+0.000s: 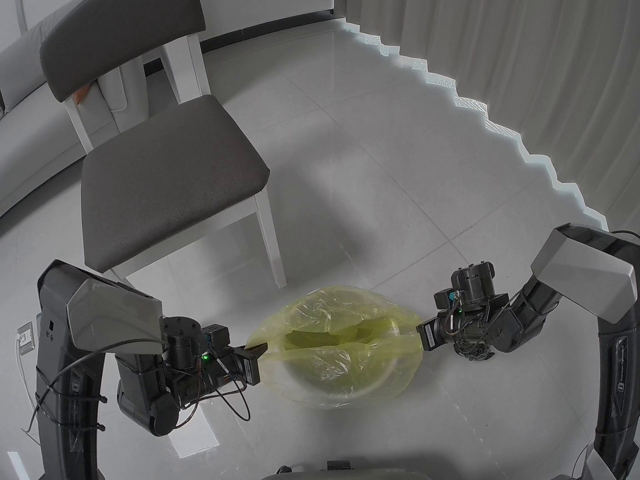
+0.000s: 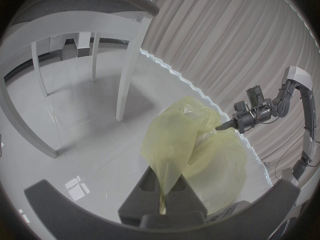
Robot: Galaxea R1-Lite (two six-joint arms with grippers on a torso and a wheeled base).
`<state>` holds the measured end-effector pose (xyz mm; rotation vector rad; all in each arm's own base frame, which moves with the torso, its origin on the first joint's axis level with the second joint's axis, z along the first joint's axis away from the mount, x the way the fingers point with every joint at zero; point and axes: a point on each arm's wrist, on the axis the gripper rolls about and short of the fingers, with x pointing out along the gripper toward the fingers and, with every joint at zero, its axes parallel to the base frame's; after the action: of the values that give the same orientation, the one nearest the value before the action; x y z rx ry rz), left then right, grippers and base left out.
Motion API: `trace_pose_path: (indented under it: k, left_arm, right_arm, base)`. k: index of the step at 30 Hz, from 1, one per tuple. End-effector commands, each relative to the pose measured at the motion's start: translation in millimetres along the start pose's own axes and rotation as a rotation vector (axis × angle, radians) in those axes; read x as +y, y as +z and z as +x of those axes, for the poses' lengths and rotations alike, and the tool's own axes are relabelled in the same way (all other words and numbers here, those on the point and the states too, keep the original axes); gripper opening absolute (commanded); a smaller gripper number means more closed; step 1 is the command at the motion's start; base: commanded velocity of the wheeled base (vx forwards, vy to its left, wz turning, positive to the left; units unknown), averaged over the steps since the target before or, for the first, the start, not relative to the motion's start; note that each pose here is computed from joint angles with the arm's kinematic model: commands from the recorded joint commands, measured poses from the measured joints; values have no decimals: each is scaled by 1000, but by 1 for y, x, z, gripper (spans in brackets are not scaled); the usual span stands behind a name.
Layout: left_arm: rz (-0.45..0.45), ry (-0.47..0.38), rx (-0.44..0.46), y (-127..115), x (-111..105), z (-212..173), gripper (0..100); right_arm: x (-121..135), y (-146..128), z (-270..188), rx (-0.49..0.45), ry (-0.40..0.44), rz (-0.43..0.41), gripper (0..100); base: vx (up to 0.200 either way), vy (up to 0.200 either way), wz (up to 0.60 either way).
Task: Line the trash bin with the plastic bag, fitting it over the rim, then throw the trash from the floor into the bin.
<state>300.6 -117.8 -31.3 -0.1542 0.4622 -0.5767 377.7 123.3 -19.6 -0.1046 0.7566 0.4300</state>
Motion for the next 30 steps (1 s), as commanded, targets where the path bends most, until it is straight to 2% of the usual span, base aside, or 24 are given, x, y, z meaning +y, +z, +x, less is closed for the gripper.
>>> trace_pose_path:
  k: [1,6,12,15,20,21,26,30]
  left_arm:
    - [13,-8,-50,12,-3,-2,0]
    - [17,-12,-78,22,-6,-9,0]
    - [16,-12,-59,18,-8,-11,0]
    - [17,-20,-44,14,-11,-12,0]
    - [15,2,-36,11,-10,-11,0]
    - [16,7,-34,10,-11,-11,100]
    - [16,17,-38,12,-11,-13,100]
    - [18,27,-44,14,-12,-17,100]
  right_arm:
    - [-5,2,-7,-11,-11,-8,100]
    - [-10,17,-27,-65,-24,-1,100]
    - [-10,35,-60,-135,-18,-10,100]
    - [1,40,-79,-164,9,-25,100]
    - [43,36,-93,-164,103,-87,100]
    - [50,35,-94,-161,119,-100,100]
    - [77,27,-93,-134,181,-146,100]
    - [86,25,-91,-128,204,-164,100]
  base:
    - [0,0,0]
    - [0,0,0]
    - [0,0,0]
    - [0,0,0]
    - [0,0,0]
    - [0,0,0]
    - [0,0,0]
    - [0,0,0]
